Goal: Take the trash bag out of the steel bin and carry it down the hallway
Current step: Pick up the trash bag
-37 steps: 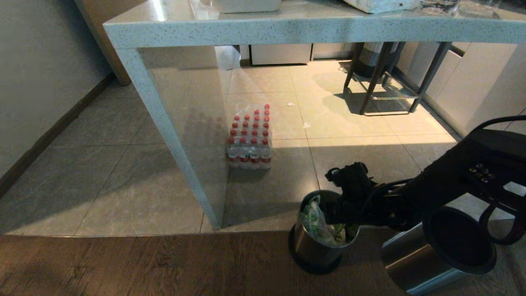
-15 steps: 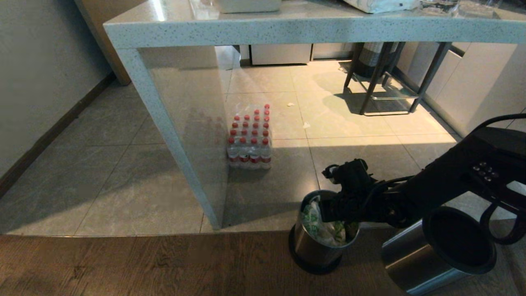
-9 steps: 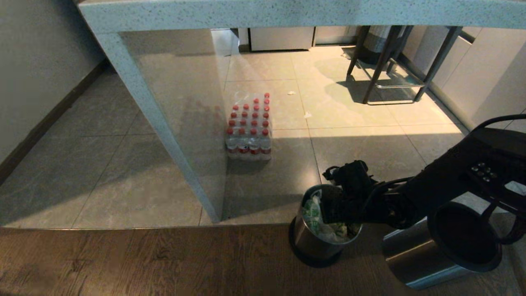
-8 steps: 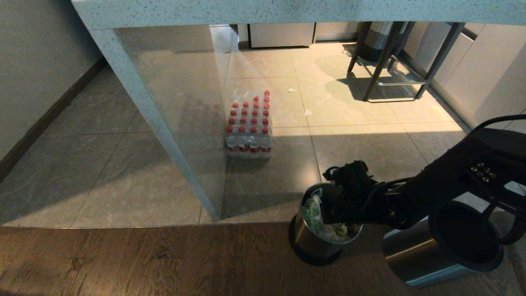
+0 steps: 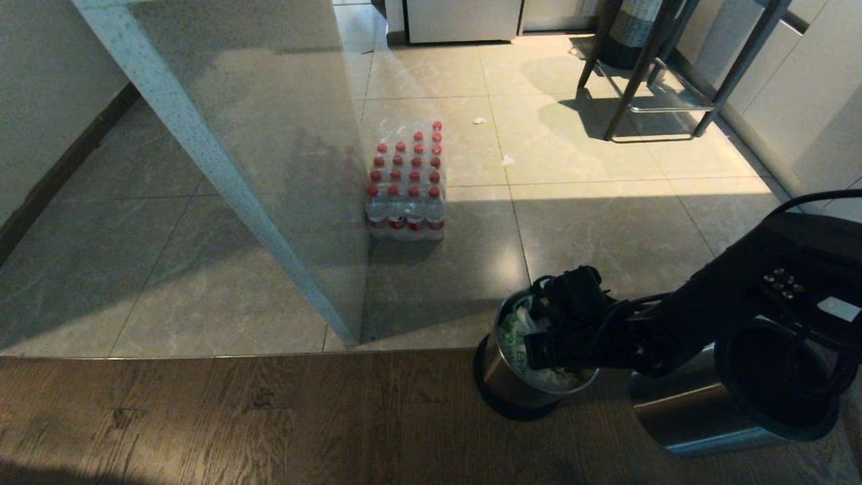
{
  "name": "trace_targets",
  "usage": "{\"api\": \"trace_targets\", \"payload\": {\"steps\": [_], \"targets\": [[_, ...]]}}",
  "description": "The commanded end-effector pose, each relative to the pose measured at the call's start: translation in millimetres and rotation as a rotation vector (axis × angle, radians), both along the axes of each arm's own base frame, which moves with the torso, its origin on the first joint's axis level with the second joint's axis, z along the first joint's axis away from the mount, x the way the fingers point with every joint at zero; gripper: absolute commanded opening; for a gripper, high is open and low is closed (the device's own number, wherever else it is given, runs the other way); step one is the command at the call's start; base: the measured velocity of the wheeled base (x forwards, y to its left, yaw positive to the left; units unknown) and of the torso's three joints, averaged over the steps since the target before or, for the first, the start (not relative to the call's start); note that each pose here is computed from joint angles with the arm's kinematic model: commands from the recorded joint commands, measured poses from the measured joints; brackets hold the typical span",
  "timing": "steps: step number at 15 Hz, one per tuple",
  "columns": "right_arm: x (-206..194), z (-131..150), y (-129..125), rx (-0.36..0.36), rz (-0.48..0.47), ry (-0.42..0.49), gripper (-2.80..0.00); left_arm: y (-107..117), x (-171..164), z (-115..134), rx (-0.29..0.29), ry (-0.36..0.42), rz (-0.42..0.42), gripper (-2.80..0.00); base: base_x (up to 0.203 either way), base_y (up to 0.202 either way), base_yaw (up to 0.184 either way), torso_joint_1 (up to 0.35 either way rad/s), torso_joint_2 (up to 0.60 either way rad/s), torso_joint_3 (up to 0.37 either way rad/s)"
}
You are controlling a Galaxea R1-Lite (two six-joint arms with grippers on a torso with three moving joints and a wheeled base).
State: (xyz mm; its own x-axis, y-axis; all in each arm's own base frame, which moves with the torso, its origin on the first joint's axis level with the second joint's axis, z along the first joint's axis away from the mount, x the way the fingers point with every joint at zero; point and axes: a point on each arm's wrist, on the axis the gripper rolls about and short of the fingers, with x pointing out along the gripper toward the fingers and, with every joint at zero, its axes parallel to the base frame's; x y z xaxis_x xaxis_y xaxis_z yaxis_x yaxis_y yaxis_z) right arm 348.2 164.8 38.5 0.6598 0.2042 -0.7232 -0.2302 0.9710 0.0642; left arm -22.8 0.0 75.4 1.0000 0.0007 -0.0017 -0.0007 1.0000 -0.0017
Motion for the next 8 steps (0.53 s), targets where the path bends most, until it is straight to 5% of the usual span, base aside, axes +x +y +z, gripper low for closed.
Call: {"api": "trace_targets", "payload": {"steps": [1,3,4,8], "targets": [[3.9,3.3,-3.3,0.007,-0.014,-0.013,-2.8,0.0,0.1,0.0,0.0,0.001,0.0,-2.8,0.0,0.0,0.0,0.0,0.0,0.0],[9.1,-0.5,-2.5,0.009,-0.02,-0.015,-2.8,0.0,0.1,0.0,0.0,0.001,-0.001,-2.8,0.0,0.0,0.0,0.0,0.0,0.0],[12.2,-1.2,-1.6,0.006,-0.029,-0.02,0.0,0.0,0.1,0.0,0.0,0.001,-0.001,-2.8,0.0,0.0,0.0,0.0,0.0,0.0],[30.2,3.0,-4.0,0.009,-0.06,-0.065,0.0,0.0,0.1,0.0,0.0,0.001,0.001,-2.8,0.0,0.0,0.0,0.0,0.0,0.0]]}}
